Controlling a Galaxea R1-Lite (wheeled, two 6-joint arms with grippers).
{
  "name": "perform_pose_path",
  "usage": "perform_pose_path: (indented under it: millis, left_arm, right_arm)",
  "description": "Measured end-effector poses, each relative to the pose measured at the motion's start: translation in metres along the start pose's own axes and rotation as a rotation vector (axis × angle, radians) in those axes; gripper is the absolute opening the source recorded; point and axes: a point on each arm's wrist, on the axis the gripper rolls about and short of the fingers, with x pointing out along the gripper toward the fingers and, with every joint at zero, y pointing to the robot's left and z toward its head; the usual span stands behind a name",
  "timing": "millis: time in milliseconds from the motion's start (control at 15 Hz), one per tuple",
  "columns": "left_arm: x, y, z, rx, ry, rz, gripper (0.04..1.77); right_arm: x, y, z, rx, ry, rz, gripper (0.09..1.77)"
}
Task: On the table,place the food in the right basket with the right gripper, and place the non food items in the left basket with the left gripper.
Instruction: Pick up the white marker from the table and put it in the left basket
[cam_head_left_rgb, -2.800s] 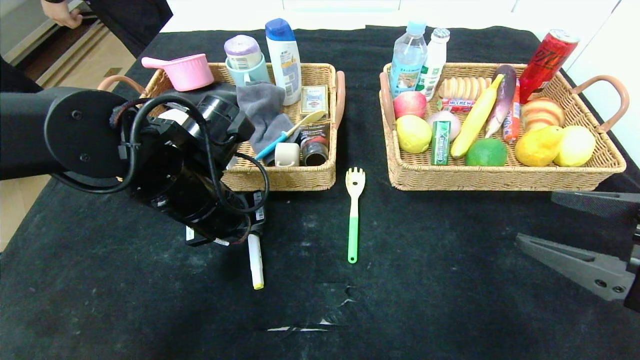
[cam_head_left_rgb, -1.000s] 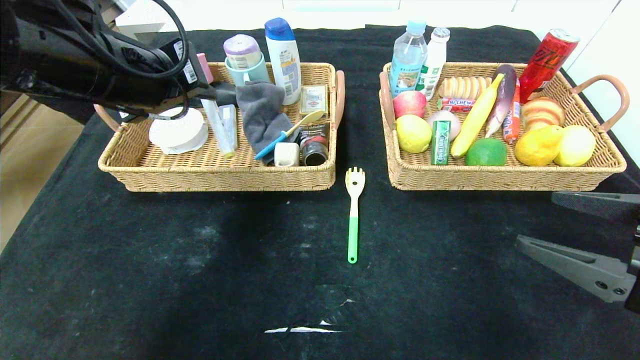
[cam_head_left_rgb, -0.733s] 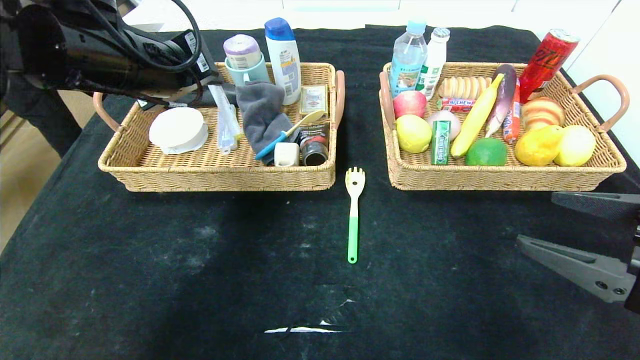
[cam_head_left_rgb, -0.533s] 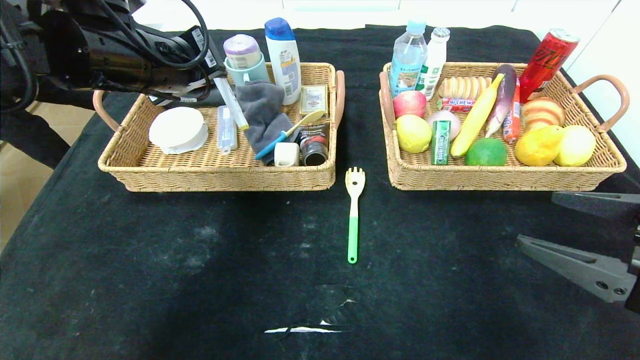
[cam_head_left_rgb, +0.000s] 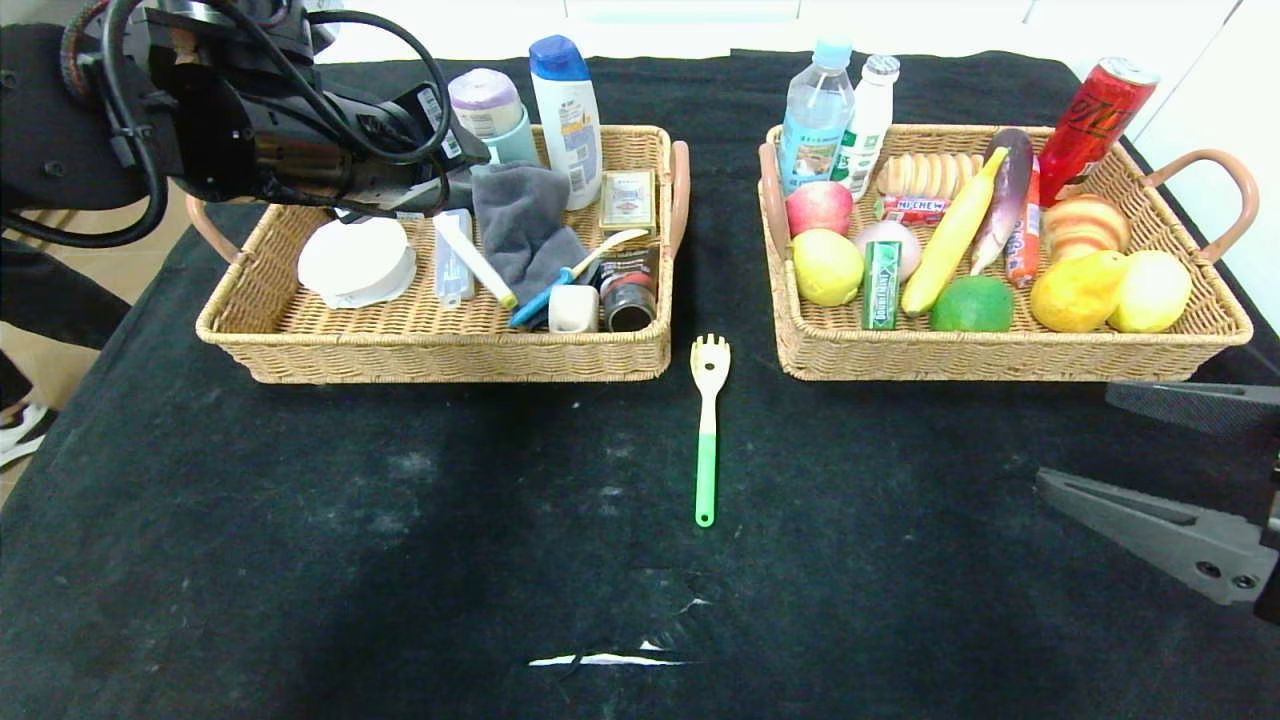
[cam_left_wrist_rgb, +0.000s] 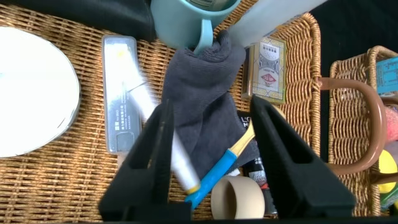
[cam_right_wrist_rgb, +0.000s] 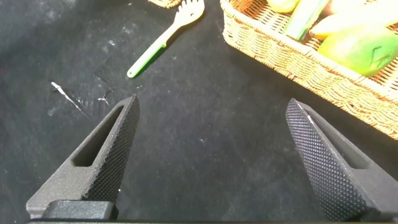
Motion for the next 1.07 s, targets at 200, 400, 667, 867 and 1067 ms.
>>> perform_pose_path:
  millis: [200,400,667,867,1067]
  left_arm:
    - [0.0,0.001,-0.001,0.002,0.01,0.007,1.22]
    - [-0.008,-0.001,-0.004,0.006,0.027,0.002,1.37]
    - [-0.031,-0.012,-0.02,0.039,0.135,-0.004,1.51]
    - [-0.052,-0.026,-0.035,0.131,0.217,-0.042,1.57]
    - [-0.067,-0.043,-0.052,0.192,0.281,-0.066,1.62]
  right_arm:
    - [0.0,0.0,0.0,0.0,0.0,0.0,1.71]
    - [0.0,0.0,0.0,0.0,-0.001,0.0,1.71]
    - [-0.001,0.0,0.0,0.0,-0.002,0.001,1.71]
    - [0.0,0.0,-0.001,0.0,0.003,0.002,1.71]
    - [0.0,0.0,-0.001,0.001,0.004,0.001,1.71]
